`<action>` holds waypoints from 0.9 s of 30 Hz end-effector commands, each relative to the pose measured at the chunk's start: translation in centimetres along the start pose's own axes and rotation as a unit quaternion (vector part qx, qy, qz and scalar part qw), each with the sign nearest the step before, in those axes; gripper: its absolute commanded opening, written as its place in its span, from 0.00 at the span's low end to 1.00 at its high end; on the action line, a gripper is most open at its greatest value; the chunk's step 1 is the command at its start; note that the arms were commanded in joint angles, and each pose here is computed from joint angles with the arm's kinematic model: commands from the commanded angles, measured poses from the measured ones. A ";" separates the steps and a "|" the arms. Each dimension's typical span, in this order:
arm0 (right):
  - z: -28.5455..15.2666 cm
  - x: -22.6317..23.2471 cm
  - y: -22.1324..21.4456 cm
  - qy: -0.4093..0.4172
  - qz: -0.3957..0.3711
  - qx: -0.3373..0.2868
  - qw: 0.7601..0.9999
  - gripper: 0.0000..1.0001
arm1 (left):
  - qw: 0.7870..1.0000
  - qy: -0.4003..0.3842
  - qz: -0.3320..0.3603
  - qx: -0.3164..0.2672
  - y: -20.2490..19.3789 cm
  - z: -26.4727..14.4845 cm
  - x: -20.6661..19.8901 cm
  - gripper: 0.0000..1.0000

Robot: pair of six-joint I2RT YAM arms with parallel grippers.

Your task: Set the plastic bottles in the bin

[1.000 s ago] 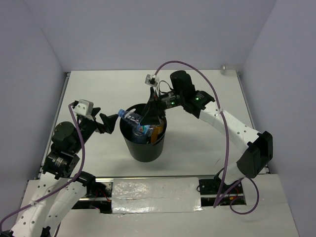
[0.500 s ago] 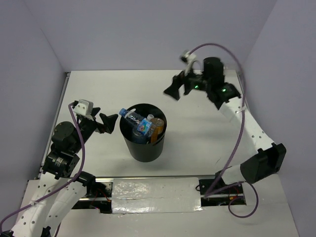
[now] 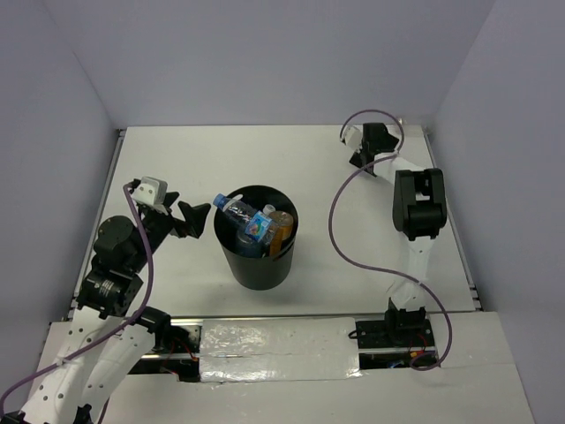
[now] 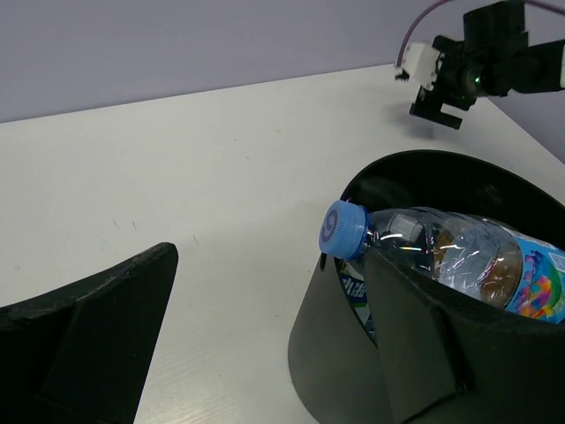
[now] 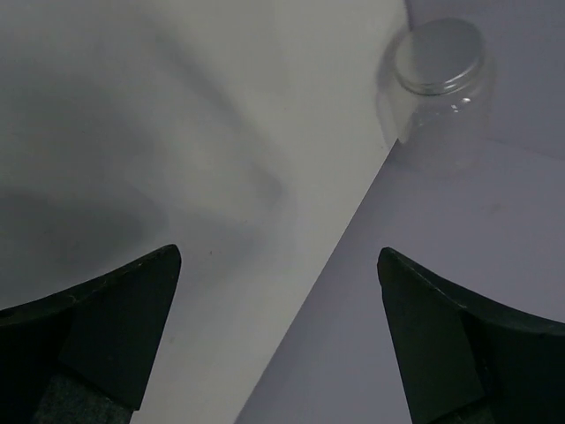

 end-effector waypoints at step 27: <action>15.6 -10.5 -2.6 -0.154 -0.188 0.025 0.970 1.00 | 0.997 0.061 0.016 0.051 -2.9 2.7 3.5 0.99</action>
Point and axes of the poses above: each gripper's point midway between its finger pads, its own z axis out along the fingers, its own x axis along the line the jaws close on, y = z × x, the point moved 1 cm from there along -z, back along the fingers, and after that the axes turned 1 degree about z, right-handed, at the moved point
